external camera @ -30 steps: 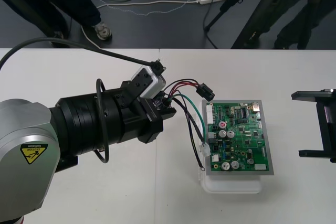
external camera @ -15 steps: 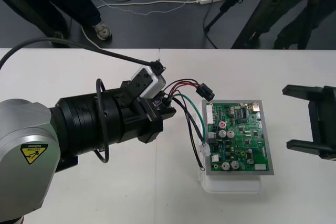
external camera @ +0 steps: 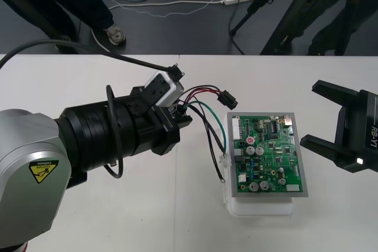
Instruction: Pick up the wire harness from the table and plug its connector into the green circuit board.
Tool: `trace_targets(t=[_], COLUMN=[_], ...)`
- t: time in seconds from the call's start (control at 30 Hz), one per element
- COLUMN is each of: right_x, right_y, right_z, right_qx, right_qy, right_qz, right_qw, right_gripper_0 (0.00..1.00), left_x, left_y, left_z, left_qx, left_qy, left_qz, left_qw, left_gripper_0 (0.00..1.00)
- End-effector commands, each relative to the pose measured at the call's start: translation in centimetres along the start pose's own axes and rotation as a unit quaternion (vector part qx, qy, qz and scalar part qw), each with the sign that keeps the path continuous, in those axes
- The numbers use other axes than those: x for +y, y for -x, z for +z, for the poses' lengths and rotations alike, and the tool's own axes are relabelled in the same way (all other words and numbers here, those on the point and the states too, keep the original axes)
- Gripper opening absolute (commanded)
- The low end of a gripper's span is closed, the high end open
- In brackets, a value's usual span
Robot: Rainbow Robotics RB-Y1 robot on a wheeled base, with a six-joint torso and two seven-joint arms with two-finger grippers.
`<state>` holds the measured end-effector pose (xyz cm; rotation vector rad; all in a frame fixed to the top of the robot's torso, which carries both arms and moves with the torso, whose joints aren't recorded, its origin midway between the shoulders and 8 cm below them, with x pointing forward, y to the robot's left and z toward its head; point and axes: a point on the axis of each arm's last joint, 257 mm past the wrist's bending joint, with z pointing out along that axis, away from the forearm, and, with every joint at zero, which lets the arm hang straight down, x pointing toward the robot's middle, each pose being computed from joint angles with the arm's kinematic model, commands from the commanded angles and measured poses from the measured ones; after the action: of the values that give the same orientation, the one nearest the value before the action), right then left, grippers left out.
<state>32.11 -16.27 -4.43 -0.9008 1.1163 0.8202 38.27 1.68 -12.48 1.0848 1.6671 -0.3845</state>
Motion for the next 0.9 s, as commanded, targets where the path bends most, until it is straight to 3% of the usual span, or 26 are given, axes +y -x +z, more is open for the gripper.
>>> trace_targets(t=[0.03, 0.9], right_x=[0.5, 1.9], right_y=[0.8, 3.3], right_z=[0.7, 6.4], right_qx=[-0.012, -0.064], right_qy=[-0.031, -0.123], right_qz=[0.032, 0.116], right_qw=[0.999, 0.984], right_gripper_0=[1.00, 1.00], left_x=[-0.4, 0.5], left_y=[4.6, 5.5], left_z=[0.0, 0.5], left_qx=[-0.052, -0.056], left_qy=[0.004, 0.020], left_qz=[-0.022, -0.029], left_qw=[0.998, 0.998], left_gripper_0=[0.00, 0.00])
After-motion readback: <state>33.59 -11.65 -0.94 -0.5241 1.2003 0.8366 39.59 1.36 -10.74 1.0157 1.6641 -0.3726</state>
